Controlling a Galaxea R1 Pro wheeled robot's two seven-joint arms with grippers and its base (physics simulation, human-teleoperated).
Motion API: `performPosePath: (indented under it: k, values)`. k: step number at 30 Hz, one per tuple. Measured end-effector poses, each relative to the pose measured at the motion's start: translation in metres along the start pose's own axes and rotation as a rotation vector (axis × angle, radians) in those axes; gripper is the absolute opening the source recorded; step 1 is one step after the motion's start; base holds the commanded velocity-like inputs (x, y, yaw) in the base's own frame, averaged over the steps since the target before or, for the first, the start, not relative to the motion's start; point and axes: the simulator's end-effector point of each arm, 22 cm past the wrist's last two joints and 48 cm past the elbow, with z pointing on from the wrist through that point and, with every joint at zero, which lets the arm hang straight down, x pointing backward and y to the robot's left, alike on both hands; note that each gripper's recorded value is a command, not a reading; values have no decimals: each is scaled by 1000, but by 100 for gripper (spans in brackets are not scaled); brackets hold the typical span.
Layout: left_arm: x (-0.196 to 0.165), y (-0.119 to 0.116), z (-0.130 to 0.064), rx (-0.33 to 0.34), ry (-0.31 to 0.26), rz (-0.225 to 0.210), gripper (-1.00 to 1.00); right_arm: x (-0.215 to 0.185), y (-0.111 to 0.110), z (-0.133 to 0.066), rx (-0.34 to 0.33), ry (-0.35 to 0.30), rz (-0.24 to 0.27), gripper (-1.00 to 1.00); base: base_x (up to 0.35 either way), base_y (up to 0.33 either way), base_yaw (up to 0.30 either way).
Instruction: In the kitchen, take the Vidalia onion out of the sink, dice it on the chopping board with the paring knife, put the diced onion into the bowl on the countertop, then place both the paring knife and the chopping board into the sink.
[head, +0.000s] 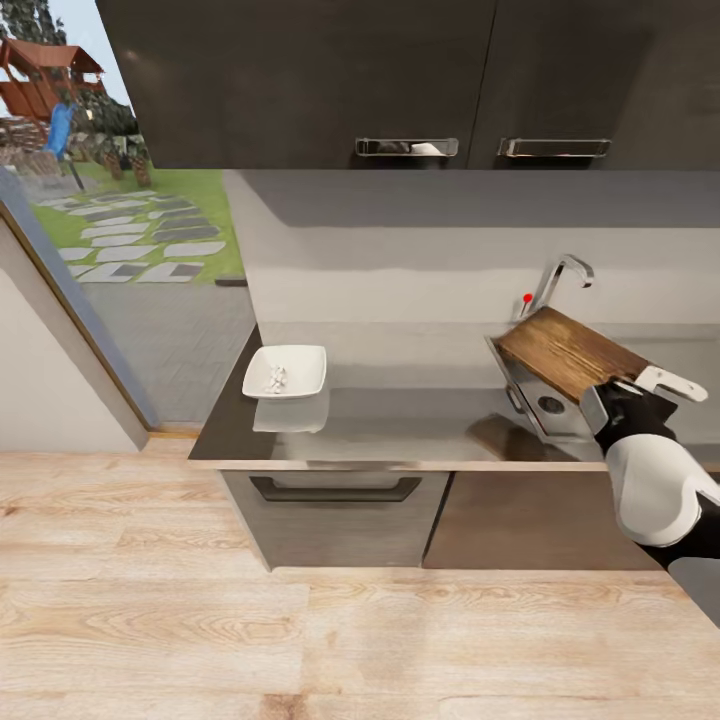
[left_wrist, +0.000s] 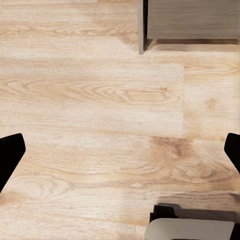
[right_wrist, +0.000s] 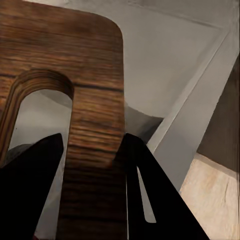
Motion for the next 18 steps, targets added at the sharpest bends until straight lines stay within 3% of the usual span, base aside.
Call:
performPosePath:
  k: [4, 8, 10, 15, 16, 18]
  values:
    - [0, 3, 0, -5, 1, 1, 100, 3, -12, -1, 67, -20, 22, -100, 0, 0, 0]
    - [0, 4, 0, -10, 3, -1, 100, 12, -24, -4, 130, -8, 106, -100, 0, 0, 0]
    - [2, 4, 0, -10, 10, -3, 100, 22, -23, -6, 138, 20, 138, -100, 0, 0, 0]
    - [5, 5, 0, -19, 22, -7, 100, 35, -14, -13, 137, 49, 157, -100, 0, 0, 0]
    - [5, 8, 0, -33, 25, -8, 100, 37, -11, -15, 134, 56, 159, -100, 0, 0, 0]
    - [8, 28, -2, -135, 36, -10, 100, 52, 5, -24, 114, 99, 183, -100, 0, 0, 0]
